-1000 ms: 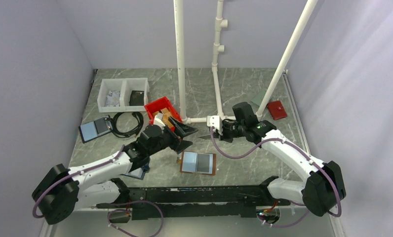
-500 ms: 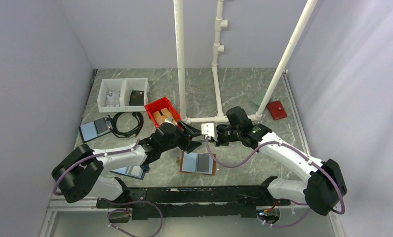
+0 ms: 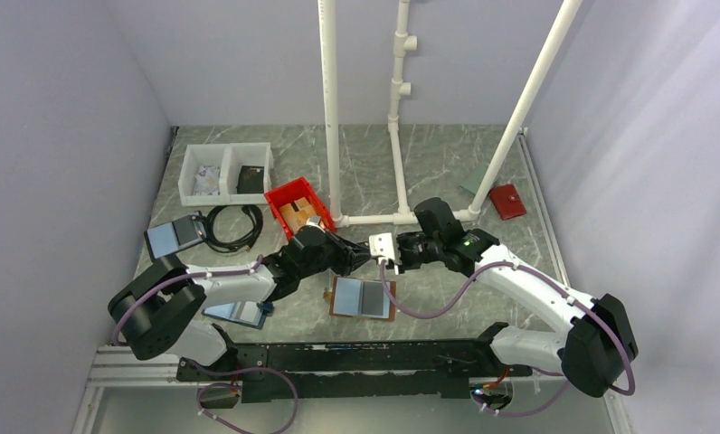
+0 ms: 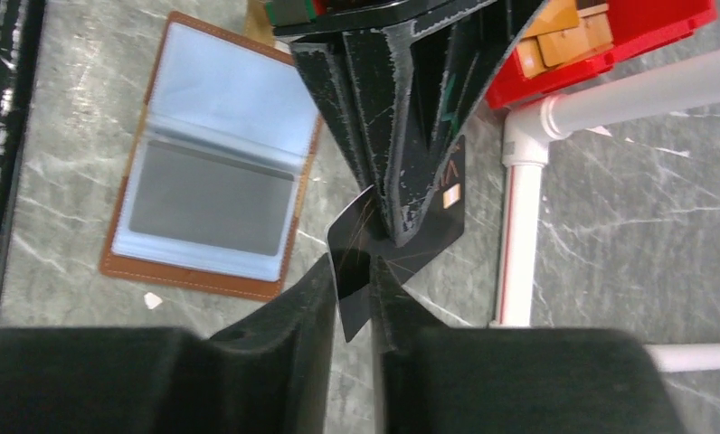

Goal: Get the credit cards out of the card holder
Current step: Place the credit card in the storage box, then reset both arms

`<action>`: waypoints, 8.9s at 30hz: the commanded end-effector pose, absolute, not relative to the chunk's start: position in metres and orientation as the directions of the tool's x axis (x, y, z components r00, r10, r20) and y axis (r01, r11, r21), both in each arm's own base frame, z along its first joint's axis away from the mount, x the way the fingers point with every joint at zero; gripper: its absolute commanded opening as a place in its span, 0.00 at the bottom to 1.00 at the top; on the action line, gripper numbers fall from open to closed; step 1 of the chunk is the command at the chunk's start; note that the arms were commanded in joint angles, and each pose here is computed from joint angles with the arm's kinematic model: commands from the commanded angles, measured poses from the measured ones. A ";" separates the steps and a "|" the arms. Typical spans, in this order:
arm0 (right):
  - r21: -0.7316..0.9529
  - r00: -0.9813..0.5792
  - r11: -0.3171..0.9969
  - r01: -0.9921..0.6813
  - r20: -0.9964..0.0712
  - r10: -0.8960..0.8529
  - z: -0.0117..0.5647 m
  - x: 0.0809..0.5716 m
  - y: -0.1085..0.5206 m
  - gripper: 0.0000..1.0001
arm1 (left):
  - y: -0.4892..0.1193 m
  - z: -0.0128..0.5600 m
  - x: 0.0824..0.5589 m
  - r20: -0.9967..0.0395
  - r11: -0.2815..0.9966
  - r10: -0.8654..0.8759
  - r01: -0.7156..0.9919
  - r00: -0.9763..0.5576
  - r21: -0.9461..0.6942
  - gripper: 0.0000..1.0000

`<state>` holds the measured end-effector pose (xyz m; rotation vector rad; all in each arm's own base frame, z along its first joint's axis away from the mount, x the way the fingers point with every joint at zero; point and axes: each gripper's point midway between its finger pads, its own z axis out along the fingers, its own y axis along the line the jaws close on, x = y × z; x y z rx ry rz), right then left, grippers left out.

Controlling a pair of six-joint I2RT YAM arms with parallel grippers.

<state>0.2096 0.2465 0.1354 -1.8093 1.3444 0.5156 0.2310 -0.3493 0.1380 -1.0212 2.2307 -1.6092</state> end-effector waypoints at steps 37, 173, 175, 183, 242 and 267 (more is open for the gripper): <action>-0.262 0.401 -0.325 -0.909 -0.762 -0.508 0.137 0.161 0.238 0.66 | -0.197 0.225 0.229 -0.887 0.828 0.016 0.504 -0.461 -0.246 0.00; -0.322 0.070 0.416 -0.850 -0.853 -0.517 0.221 0.232 0.111 0.79 | -0.057 0.234 0.279 -0.884 0.920 -0.215 0.219 -0.414 -0.326 0.99; -0.300 0.023 0.489 -0.819 -0.869 -0.493 0.229 0.238 0.098 0.83 | -0.057 0.237 0.277 -0.897 0.927 -0.205 0.218 -0.391 -0.306 1.00; 0.067 -0.215 0.628 -0.775 -0.963 -0.163 0.268 0.251 0.079 1.00 | -0.058 0.243 0.268 -0.904 0.925 -0.207 0.225 -0.375 -0.305 0.99; 0.313 -0.188 0.837 -0.450 -0.949 0.253 0.381 0.258 0.026 1.00 | -0.128 0.391 0.227 -0.784 0.634 -0.405 0.474 -0.470 -0.611 0.99; 0.319 -0.178 0.800 -0.508 -0.948 0.264 0.395 0.242 0.043 1.00 | -0.125 0.381 0.212 -0.803 0.661 -0.381 0.472 -0.458 -0.583 0.99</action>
